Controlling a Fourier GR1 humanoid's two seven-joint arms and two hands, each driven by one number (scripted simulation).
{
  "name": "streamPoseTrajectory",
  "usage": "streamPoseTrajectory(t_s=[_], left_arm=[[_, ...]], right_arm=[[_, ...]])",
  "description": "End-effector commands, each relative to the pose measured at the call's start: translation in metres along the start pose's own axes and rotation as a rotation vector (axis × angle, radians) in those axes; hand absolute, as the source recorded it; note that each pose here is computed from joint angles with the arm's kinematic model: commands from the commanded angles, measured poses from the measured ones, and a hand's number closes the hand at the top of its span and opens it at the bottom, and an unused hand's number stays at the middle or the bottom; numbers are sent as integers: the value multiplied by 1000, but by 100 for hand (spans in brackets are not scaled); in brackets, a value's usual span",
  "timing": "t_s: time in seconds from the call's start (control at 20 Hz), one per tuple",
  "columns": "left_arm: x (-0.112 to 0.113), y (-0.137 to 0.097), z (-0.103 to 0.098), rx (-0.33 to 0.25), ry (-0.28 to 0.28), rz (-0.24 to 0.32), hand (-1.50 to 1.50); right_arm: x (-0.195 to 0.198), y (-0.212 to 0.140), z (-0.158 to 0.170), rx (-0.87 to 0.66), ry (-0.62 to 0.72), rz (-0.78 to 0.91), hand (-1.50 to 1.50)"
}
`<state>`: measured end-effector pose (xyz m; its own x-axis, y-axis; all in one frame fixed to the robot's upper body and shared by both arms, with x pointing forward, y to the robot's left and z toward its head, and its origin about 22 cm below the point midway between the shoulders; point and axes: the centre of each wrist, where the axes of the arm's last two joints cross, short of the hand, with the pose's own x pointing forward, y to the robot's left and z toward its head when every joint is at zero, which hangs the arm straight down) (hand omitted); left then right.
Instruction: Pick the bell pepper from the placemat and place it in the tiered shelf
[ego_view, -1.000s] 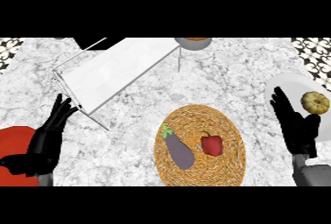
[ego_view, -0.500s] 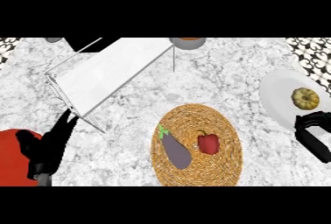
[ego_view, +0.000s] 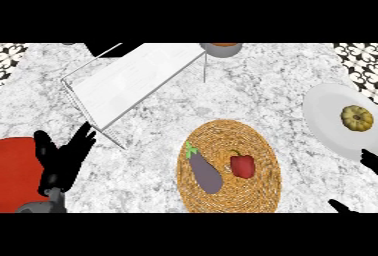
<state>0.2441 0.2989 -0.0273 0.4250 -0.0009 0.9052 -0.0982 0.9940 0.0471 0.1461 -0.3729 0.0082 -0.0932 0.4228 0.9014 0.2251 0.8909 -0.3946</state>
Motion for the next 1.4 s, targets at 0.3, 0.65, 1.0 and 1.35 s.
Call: streamPoseTrajectory(t_s=[0.3,0.65,1.0,1.35], left_arm=[[1,-3,-1,-8,0,6,0],[-8,4,-4,14,18,-17,0],[17,2,-13,-4,28,-21,0],[-8,-5,3,-9,22,-5,0]], right_arm=[[103,18,23,259,47,113,-150],[150,53,13,147,193,237,-150],[172,106,-7,116,278,354,-150],[179,148,-25,211,387,483,-150]])
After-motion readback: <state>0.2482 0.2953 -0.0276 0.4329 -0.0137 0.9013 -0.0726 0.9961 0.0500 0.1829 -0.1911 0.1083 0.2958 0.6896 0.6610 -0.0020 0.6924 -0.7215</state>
